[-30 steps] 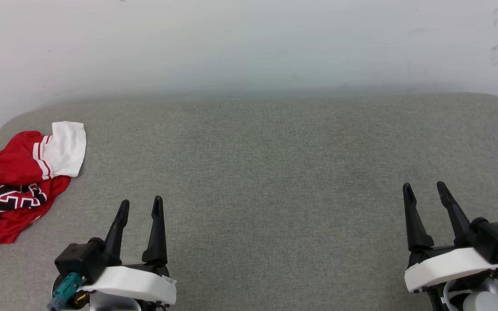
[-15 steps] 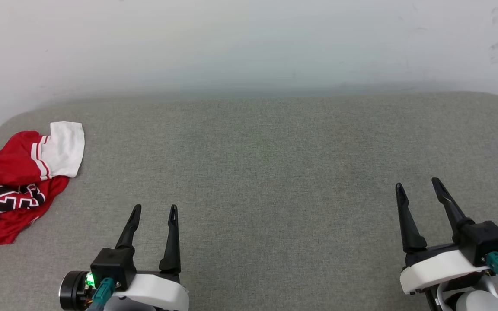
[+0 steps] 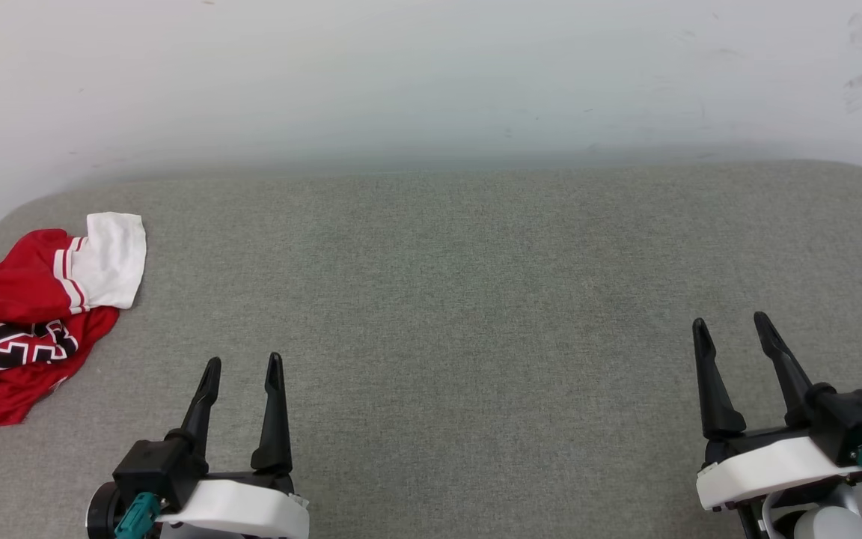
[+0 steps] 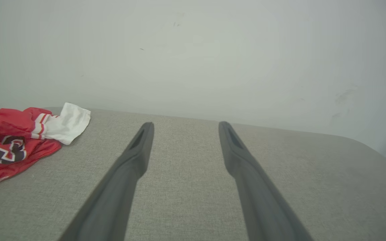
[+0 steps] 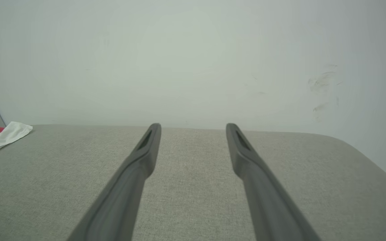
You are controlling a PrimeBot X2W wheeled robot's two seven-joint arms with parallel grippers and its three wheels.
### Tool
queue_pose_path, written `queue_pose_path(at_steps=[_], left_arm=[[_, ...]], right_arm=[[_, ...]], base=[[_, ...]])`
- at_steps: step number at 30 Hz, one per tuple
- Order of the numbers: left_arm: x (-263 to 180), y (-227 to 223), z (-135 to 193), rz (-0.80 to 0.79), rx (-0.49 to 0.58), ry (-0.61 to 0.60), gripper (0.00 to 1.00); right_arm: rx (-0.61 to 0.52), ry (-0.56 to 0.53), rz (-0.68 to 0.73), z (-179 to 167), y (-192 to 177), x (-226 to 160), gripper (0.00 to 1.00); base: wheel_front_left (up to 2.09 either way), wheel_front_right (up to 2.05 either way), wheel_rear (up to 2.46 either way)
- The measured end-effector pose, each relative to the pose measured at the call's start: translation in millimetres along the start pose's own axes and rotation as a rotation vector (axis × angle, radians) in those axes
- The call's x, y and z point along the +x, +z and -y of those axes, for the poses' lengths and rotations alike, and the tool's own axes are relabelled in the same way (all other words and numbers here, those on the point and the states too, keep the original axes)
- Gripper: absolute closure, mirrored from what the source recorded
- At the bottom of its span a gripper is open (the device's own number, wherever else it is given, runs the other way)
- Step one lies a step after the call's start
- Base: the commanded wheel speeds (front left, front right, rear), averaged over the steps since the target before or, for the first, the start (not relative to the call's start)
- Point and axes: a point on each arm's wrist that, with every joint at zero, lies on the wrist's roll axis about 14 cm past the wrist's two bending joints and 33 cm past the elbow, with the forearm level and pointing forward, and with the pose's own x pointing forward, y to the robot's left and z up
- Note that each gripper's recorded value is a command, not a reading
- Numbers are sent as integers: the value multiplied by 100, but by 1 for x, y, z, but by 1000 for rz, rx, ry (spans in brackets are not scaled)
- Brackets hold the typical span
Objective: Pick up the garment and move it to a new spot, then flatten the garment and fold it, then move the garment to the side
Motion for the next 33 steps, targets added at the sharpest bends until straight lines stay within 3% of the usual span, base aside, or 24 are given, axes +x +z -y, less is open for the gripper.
queue_pose_path(at_steps=[8,16,33], left_arm=[[-5,-9,-1,-20,4,-38,0],[-8,-19,5,-44,-13,-71,0],[-9,-20,1,-46,-53,-55,0]], right_arm=[[37,-13,-21,2,-10,-4,0],[-62,6,-13,1,-7,-5,0],[-13,5,-22,-1,-11,-6,0]], base=[[0,0,0],[0,0,0],[0,0,0]])
